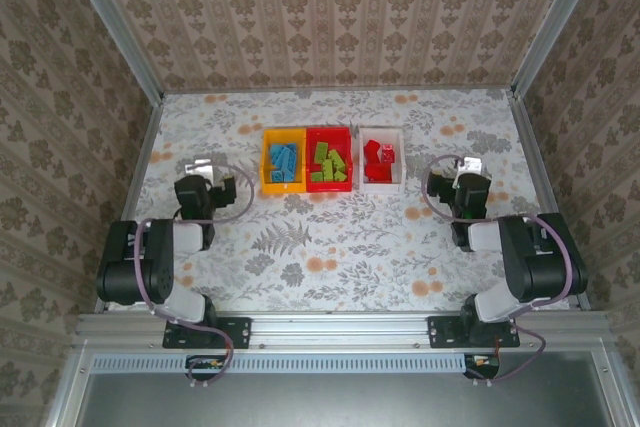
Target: Sort the legos into containers by color
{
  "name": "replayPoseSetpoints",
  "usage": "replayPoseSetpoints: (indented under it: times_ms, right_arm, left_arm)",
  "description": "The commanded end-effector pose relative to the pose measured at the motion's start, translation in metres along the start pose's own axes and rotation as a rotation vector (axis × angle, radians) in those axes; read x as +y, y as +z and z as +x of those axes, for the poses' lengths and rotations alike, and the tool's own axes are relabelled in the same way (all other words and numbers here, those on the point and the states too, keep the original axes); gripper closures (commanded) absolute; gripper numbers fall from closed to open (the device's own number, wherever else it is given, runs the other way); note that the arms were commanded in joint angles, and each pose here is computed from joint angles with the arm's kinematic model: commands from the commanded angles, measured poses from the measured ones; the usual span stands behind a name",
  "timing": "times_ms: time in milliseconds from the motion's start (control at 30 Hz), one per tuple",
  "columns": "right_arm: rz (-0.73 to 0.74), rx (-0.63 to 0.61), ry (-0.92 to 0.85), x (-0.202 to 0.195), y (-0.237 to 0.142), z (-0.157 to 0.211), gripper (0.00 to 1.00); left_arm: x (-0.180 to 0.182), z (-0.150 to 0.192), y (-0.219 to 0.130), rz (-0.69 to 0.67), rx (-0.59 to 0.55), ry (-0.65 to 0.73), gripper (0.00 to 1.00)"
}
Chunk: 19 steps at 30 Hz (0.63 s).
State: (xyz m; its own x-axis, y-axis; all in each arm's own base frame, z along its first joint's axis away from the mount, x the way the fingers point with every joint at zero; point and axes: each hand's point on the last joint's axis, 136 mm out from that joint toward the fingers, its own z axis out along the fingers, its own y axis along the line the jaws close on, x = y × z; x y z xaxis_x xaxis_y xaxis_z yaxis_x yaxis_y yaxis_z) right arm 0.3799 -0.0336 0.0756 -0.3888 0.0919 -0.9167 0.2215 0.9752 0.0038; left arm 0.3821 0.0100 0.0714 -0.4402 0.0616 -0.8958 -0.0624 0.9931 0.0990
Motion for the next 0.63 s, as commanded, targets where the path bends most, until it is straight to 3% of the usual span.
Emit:
replayPoseSetpoints:
  times_ms: [0, 600]
  right_arm:
    - [-0.029, -0.114, 0.010, 0.0078, -0.0029, -0.0270, 0.00]
    - [-0.012, -0.106, -0.017, 0.0111, -0.0009, -0.0277, 0.00]
  left_arm:
    - [0.0034, -0.0277, 0.0033, -0.020, -0.101, -0.001, 0.00]
    - [0.0021, -0.0278, 0.0028, -0.020, -0.100, 0.005, 0.00]
